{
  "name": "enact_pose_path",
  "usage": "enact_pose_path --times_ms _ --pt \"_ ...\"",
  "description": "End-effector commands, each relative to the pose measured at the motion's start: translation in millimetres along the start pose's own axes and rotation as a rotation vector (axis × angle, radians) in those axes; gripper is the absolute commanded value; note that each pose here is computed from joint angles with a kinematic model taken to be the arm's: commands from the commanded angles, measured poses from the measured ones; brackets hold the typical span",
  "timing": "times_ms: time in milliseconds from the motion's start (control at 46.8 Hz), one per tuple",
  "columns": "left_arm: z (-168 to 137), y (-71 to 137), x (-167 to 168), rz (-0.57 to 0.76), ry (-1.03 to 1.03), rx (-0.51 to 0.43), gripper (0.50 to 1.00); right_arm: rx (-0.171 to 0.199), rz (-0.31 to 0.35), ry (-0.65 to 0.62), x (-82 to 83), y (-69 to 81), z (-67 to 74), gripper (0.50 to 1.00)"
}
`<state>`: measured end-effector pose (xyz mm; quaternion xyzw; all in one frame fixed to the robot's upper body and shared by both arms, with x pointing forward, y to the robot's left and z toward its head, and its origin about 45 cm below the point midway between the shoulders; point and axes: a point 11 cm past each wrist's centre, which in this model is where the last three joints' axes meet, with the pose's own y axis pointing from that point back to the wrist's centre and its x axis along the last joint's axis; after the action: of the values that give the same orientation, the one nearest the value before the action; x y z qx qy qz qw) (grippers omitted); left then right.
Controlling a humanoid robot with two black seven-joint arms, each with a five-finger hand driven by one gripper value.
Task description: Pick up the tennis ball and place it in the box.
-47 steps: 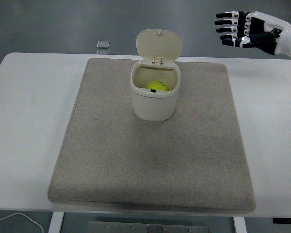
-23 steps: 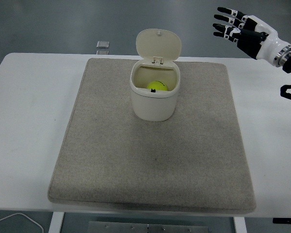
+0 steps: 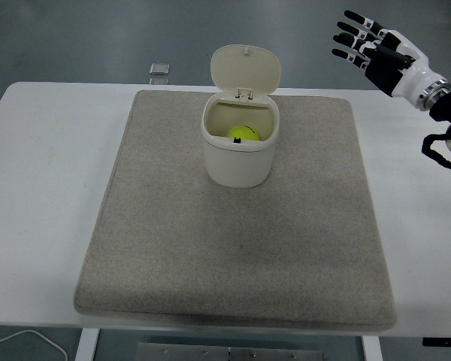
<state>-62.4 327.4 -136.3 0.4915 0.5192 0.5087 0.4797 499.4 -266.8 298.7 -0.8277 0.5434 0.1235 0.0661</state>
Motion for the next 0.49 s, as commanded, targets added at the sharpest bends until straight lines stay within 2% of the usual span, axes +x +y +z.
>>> enact_pose_path --times_ms 0,64,171,256,385,470 --pt "0 0 0 0.000 0.000 0.000 0.996 0.010 0.003 -0.030 -4.9 -5.4 4.7 0.895" --pt "0 0 0 0.000 0.000 0.000 0.996 0.007 -0.002 -0.041 -10.7 -10.2 10.6 0.895" --pt "0 0 0 0.000 0.000 0.000 0.996 -0.017 -0.004 -0.059 -16.1 -11.6 28.2 0.895" --pt "0 0 0 0.000 0.000 0.000 0.996 -0.030 -0.002 -0.064 -16.2 -10.8 33.7 0.895" --pt "0 0 0 0.000 0.000 0.000 0.996 -0.088 0.005 -0.064 -15.7 -10.1 41.7 0.895" --pt "0 0 0 0.000 0.000 0.000 0.996 -0.109 0.022 -0.063 -16.6 -11.2 45.8 0.895"
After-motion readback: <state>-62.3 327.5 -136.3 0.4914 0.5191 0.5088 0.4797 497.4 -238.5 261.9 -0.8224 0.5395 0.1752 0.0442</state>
